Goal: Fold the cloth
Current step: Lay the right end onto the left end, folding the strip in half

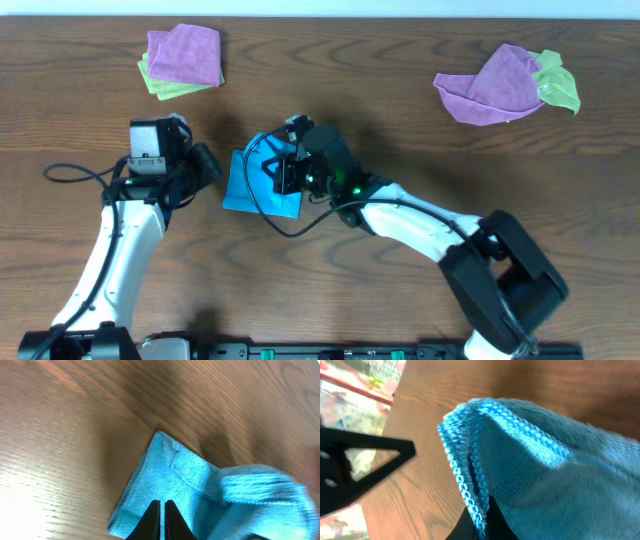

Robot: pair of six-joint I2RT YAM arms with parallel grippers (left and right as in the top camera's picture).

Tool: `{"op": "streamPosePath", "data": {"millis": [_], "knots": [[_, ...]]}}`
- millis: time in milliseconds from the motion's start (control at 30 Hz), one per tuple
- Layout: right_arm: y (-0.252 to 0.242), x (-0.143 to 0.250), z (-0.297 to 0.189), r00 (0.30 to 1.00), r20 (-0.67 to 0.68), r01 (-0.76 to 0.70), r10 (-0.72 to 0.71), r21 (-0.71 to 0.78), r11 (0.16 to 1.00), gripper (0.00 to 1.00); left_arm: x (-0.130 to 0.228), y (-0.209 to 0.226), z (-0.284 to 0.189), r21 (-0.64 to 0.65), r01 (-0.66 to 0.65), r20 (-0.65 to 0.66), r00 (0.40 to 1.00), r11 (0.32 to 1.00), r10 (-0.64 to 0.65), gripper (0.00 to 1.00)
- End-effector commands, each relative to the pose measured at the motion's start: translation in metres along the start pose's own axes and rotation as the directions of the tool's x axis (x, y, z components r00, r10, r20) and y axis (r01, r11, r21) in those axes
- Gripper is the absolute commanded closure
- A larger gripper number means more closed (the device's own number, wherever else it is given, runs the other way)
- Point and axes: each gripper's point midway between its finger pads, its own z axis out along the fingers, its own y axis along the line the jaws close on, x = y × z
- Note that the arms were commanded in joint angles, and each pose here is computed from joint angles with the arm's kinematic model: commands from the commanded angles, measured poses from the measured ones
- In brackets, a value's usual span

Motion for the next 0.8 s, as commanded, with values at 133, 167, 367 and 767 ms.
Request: {"op": "streamPosePath", "data": {"millis": [133,167,367,767], "knots": [[0.006,0.015,0.025,0.999,-0.045,0.029,-0.029,-0.007,1.000,0.99,-0.011,0.004,-0.013,-0.018,-0.049,0.030,0.998,0.999,0.050,0.94],[0.007,0.016,0.029,0.998,-0.049,0.030,-0.030,-0.008,1.000,0.99,-0.009,0.005,-0.013,-0.022,-0.050,0.026,0.998,0.999,0.050,0.94],[0.011,0.010,0.043,0.998,-0.041,0.039,-0.040,-0.013,0.999,0.99,-0.007,0.008,-0.013,-0.034,-0.049,0.018,0.999,0.998,0.050,0.94],[0.010,0.005,0.053,0.998,-0.027,0.050,-0.050,-0.004,0.999,0.99,-0.008,0.009,-0.013,-0.041,-0.049,0.022,0.999,0.998,0.050,0.94]]}}
